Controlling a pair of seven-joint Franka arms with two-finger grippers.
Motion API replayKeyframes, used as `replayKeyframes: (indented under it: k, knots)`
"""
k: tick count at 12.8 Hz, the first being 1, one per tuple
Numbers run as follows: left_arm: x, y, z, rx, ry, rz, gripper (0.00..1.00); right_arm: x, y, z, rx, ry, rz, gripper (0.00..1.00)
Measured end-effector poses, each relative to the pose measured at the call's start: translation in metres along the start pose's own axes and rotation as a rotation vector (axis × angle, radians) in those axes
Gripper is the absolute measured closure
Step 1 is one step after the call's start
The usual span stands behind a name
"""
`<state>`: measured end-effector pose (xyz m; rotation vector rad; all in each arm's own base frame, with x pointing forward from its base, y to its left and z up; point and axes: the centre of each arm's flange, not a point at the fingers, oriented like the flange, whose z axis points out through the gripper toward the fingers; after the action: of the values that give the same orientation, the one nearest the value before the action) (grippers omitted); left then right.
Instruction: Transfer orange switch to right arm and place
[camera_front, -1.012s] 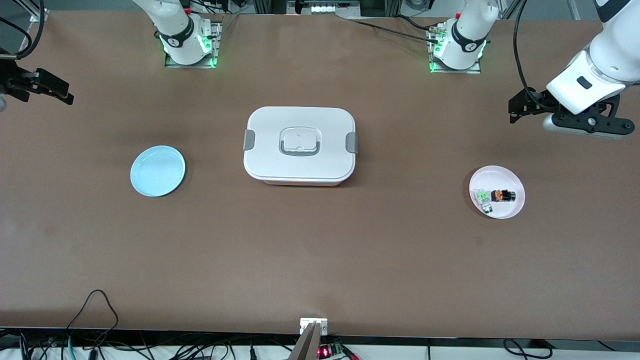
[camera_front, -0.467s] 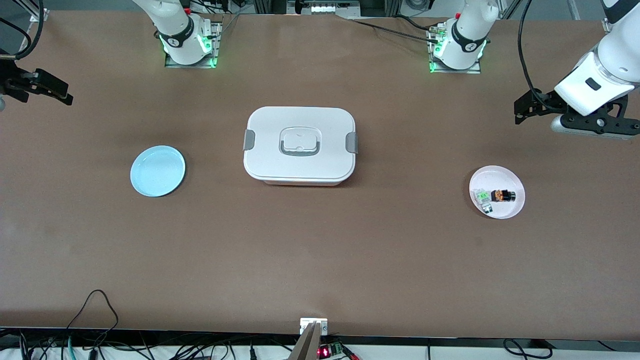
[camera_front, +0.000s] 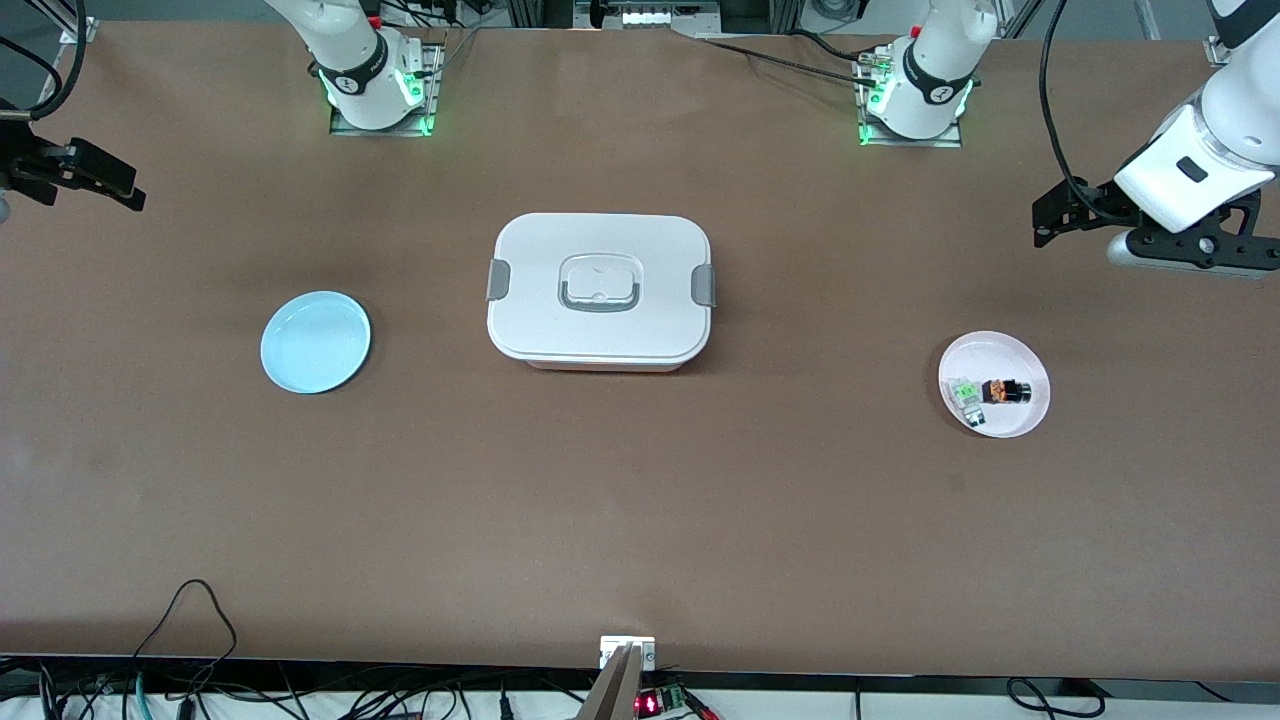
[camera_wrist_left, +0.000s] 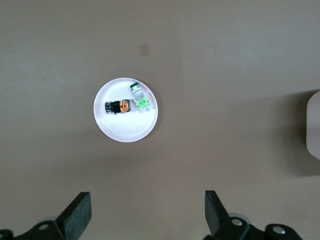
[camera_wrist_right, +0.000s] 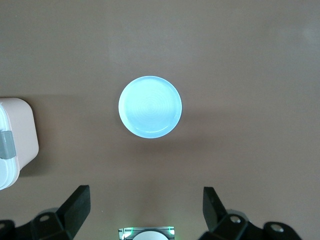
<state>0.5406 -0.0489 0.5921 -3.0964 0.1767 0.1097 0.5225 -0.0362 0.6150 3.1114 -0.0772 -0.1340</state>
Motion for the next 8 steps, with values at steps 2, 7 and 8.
replayKeyframes:
  k: [2,7,8]
  knots:
    - [0.000,0.000,0.000,0.000,-0.002,0.000,0.00,0.001,0.000,0.002,0.000,-0.002,0.000,0.00]
    - [0.008,-0.013,0.010,-0.003,-0.017,-0.026,0.00,0.002,-0.001,0.002,0.017,-0.004,0.000,0.00]
    - [0.013,-0.026,0.016,-0.006,-0.025,-0.049,0.00,0.002,-0.001,0.002,0.018,-0.004,0.000,0.00]
